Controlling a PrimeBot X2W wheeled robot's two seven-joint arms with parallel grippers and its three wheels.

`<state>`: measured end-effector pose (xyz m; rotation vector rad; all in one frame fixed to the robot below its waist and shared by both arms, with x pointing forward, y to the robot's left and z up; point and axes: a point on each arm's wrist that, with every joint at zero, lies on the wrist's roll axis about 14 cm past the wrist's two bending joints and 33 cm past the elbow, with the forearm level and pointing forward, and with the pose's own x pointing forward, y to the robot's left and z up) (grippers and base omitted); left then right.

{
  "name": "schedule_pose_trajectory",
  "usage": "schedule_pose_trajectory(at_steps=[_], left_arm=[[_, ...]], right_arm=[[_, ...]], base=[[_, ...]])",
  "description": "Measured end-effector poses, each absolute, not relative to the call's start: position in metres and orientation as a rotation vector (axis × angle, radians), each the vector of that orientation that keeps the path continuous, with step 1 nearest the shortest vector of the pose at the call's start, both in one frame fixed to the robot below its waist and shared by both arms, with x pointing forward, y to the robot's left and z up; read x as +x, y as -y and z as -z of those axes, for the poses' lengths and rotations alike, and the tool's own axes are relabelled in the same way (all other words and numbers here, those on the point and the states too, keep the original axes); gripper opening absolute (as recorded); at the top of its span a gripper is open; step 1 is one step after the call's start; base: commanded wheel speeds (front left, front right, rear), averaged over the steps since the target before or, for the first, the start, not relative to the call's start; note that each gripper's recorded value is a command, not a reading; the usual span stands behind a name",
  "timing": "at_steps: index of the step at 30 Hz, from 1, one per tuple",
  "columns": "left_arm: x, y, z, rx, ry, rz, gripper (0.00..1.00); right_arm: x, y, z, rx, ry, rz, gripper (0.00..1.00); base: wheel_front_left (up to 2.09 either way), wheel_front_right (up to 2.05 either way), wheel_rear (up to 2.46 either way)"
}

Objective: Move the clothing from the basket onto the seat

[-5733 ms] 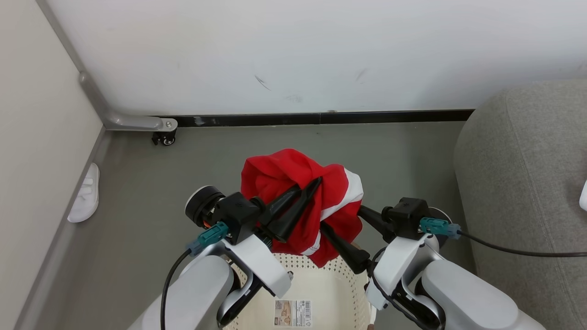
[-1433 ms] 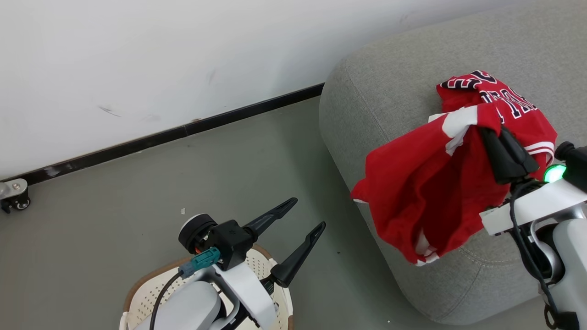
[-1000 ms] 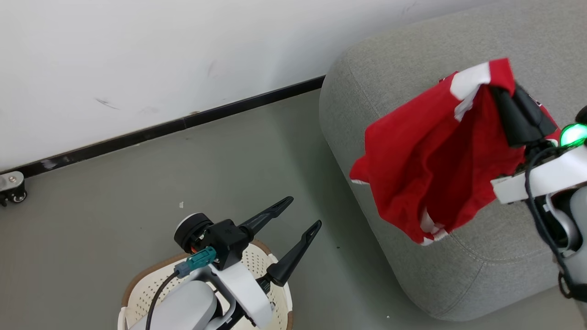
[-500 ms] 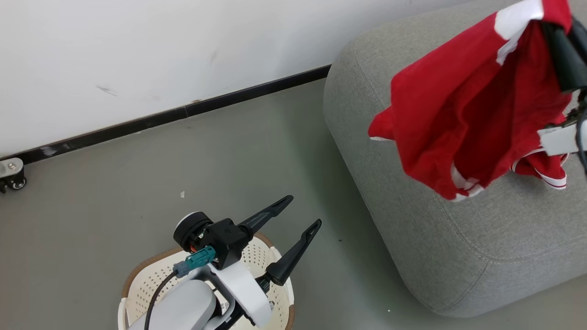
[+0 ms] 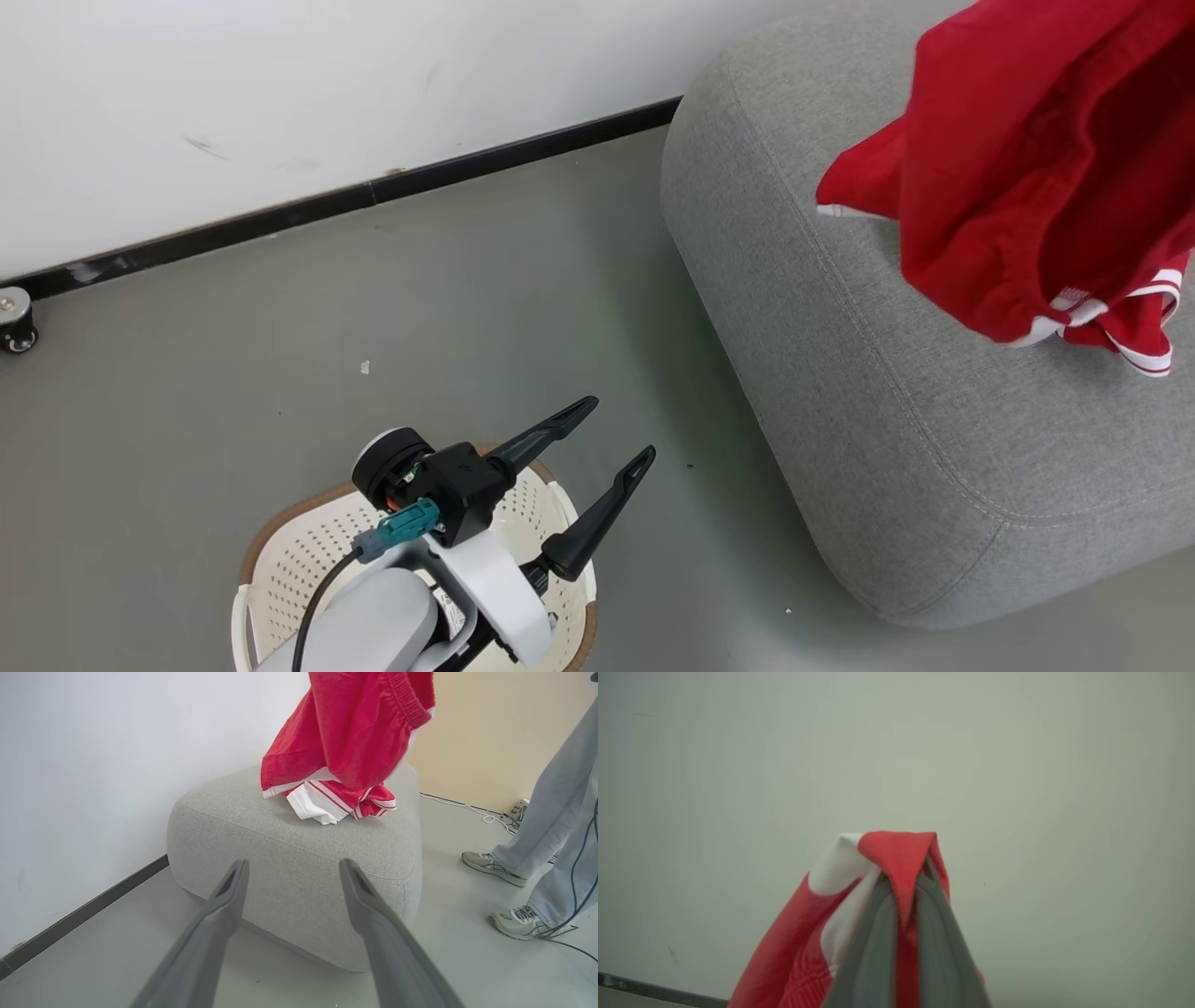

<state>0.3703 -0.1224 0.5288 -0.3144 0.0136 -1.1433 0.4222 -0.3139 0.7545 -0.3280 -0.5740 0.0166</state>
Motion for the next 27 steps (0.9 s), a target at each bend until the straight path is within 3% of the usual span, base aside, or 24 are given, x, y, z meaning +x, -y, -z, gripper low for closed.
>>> schedule_pose_trajectory(at_steps=[7, 27], left_arm=[[0.374, 0.122, -0.518, -0.316, -0.048, 1.145, 1.0], [0.396, 0.118, -0.491, -0.339, -0.108, 1.134, 1.0]], right_arm=[[0.432, 0.34, -0.741, -0.345, 0.505, 0.035, 0.0], [0.462, 0.398, -0.8, -0.425, 0.562, 0.175, 0.0]], base=[[0.0, 0.0, 0.0], [0.0, 0.0, 0.0]])
